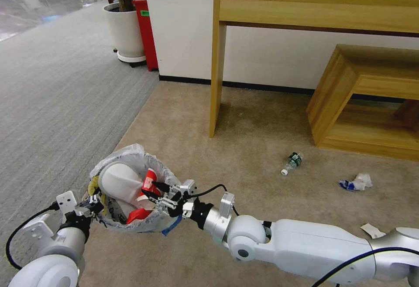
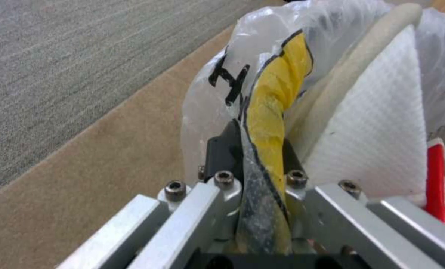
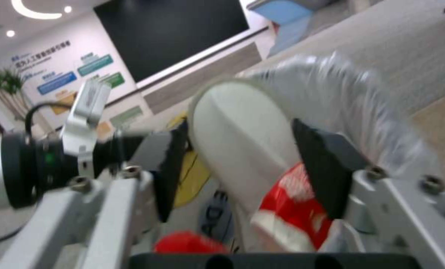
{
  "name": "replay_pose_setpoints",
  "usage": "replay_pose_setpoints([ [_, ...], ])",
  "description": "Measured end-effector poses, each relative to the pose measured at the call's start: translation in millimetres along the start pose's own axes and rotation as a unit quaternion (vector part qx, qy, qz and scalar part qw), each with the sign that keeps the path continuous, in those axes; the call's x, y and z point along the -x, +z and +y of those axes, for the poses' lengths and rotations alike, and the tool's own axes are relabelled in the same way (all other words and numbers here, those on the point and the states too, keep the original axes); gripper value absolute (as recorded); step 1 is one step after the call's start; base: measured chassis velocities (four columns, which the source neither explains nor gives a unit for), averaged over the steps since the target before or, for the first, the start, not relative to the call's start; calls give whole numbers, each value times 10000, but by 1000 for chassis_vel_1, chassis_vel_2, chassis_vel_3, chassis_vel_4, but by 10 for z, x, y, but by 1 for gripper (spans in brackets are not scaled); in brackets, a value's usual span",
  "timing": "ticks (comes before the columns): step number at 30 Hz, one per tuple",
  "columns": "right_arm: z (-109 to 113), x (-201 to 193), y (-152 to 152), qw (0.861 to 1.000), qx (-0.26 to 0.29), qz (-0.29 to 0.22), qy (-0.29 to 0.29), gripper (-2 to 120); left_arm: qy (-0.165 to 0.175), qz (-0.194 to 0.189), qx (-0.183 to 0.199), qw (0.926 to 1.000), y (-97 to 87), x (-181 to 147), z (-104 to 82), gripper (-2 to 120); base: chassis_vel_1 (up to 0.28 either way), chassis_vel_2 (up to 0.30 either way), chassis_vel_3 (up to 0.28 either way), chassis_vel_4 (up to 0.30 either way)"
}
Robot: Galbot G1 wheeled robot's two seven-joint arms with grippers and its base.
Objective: Pick up the trash bin and place the garbage on the floor into it.
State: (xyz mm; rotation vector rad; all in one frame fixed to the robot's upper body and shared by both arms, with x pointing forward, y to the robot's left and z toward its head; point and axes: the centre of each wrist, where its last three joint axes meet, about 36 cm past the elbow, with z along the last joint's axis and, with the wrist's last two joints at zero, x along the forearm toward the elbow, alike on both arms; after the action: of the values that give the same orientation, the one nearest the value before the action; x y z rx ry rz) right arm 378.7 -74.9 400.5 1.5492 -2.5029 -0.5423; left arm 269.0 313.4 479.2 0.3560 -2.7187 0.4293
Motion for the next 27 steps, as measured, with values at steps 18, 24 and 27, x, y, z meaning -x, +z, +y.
replay_pose_setpoints([
  [18, -211, 41, -430, 9934, -69, -776, 842, 100, -55, 54, 105, 9999, 74, 3, 31, 3, 0, 0, 0, 0],
  [24, -481, -64, -693, 9791, -336, -1103, 1673, 100, -58, 52, 127, 9999, 96, 7, 27, 3, -19, -25, -23, -29],
  [27, -683, -196, -830, 9676, -508, -1276, 2120, 100, -49, 54, 117, 9999, 103, 13, 20, 3, -56, -55, -42, -50],
])
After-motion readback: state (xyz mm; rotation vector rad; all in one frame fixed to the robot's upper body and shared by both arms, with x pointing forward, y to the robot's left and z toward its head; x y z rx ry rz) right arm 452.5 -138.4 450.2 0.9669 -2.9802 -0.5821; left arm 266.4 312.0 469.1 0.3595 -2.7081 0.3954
